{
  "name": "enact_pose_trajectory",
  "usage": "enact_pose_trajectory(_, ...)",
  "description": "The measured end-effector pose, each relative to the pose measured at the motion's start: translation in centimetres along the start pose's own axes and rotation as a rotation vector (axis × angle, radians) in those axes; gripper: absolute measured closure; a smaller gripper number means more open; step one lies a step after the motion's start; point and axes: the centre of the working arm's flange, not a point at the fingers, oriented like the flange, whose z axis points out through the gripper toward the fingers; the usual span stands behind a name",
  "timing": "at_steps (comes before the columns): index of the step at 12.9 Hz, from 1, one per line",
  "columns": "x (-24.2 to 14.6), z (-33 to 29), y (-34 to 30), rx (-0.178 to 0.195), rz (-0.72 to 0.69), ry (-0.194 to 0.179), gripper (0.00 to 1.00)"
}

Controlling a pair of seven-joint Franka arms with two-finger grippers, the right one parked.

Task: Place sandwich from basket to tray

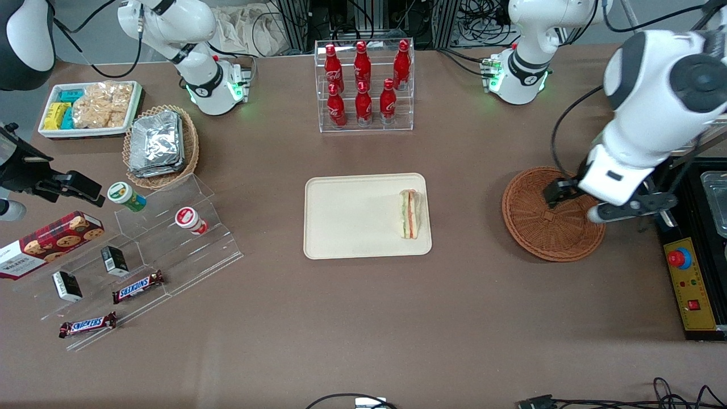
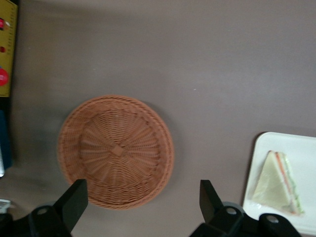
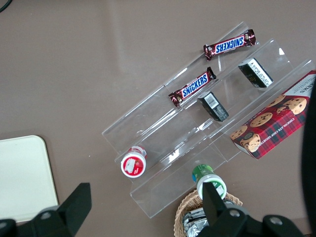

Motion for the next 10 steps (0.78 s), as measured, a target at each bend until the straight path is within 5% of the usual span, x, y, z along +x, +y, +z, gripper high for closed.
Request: enact_pose_trajectory(10, 0.0, -1.3, -6.2, -0.025, 0.08, -0.02, 0.0)
